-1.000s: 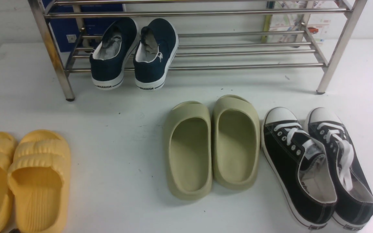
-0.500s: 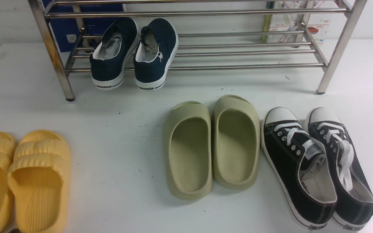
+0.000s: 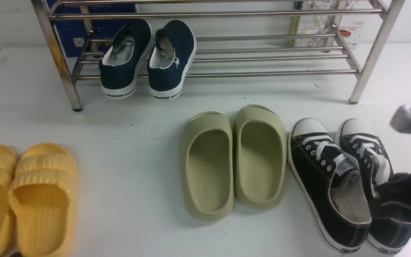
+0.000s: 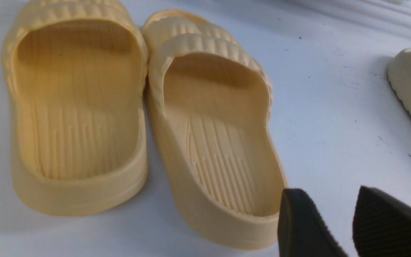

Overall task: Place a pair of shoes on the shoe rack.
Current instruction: Use the right arm to grab the shoe closest to it, then use the right arm to put a shoe into the shoe rack

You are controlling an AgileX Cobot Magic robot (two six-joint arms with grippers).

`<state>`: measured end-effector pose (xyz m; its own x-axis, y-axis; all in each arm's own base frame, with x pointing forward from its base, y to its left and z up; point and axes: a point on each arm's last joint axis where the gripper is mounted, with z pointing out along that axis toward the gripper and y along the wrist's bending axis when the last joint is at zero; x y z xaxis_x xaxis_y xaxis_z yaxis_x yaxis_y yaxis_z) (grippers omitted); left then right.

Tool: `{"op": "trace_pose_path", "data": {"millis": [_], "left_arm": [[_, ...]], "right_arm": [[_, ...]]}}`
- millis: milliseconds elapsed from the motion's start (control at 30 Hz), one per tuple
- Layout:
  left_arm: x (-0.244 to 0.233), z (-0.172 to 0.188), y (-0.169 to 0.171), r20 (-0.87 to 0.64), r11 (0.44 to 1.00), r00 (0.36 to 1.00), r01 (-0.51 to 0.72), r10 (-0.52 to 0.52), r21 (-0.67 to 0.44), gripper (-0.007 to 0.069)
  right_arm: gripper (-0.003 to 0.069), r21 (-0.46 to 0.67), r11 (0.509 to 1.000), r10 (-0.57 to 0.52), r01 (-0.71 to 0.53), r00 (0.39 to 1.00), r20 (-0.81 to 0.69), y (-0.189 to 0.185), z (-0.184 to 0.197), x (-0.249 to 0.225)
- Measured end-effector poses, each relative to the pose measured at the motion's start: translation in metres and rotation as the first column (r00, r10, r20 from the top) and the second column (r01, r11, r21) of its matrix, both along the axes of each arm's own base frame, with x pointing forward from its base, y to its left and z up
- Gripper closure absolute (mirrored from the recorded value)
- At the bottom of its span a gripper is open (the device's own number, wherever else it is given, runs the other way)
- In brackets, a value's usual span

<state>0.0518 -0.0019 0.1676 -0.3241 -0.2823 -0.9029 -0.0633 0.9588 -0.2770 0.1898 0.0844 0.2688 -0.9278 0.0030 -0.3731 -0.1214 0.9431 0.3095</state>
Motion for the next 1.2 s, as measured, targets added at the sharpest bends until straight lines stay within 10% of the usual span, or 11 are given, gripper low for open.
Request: {"op": "trace_pose_path", "data": {"millis": [533, 833, 1200], "left_arm": [[0.000, 0.000, 0.000, 0.000, 1.000, 1.000, 0.000, 0.000, 0.000, 0.0386], [0.000, 0.000, 0.000, 0.000, 1.000, 1.000, 0.000, 0.000, 0.000, 0.0386], [0.000, 0.000, 0.000, 0.000, 1.000, 1.000, 0.000, 0.000, 0.000, 0.0386]], "right_arm": [[0.0332, -0.223, 0.972, 0.052, -0.068, 0.996, -0.076, 0.060, -0.059, 0.057], [0.0633, -0.217, 0.975, 0.019, -0.055, 0.986, -0.163, 0.068, -0.077, 0.063], [0.0641, -0.169, 0.985, 0.025, -0.045, 0.993, -0.118, 0.075, -0.011, 0.071]]}}
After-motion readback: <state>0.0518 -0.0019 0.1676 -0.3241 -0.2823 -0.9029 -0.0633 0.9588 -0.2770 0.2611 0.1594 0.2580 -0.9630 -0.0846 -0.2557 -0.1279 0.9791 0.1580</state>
